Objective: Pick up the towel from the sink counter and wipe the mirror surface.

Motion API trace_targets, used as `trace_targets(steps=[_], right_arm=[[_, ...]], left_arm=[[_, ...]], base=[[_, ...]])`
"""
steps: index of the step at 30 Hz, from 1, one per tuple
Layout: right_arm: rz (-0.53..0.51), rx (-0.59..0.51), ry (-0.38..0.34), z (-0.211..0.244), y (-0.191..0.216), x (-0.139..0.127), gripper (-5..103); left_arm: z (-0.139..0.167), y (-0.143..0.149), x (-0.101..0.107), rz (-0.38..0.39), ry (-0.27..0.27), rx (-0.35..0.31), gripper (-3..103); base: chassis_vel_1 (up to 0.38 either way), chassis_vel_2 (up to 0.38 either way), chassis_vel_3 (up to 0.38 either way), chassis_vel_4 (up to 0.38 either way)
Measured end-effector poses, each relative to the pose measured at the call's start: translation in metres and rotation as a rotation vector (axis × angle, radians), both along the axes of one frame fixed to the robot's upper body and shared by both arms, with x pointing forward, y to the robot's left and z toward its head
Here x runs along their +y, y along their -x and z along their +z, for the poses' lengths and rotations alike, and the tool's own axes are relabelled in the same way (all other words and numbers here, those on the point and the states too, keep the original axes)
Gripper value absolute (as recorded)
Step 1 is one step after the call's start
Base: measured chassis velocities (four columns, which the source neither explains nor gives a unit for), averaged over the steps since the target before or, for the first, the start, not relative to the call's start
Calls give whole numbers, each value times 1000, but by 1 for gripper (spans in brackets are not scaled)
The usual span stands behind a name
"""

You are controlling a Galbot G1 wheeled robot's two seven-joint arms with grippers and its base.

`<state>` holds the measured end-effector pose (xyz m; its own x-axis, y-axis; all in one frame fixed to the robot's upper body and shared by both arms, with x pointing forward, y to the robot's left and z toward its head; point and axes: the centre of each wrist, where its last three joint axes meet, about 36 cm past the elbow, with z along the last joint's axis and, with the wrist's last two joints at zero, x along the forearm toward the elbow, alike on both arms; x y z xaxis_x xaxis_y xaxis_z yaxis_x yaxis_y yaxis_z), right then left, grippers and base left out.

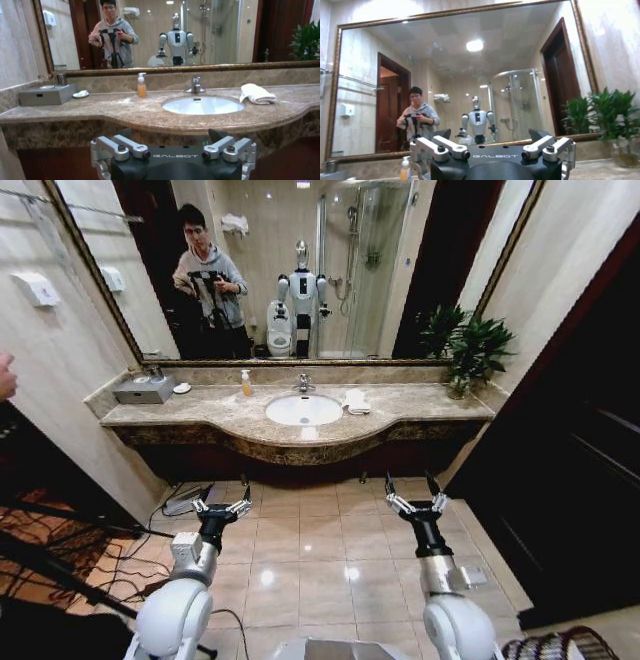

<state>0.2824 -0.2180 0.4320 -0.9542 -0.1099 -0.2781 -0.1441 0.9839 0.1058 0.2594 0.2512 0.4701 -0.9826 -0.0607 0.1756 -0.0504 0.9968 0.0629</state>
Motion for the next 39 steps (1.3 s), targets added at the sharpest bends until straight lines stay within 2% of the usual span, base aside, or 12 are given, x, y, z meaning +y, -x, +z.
trace_targets(steps=[6,14,24,39], right_arm=[[25,21,4,-3,6,11,100],[24,25,11,-2,9,11,100],[57,2,-14,1,1,21,100],[44,-6,-22,-2,-7,20,100]], left_arm=[[0,0,0,0,0,0,100],[0,0,0,0,0,0,100],[0,0,0,0,0,0,100],[0,0,0,0,0,0,100]], base=[[0,0,0,0],[0,0,0,0],[0,0,0,0],[-68,65,72,-72]])
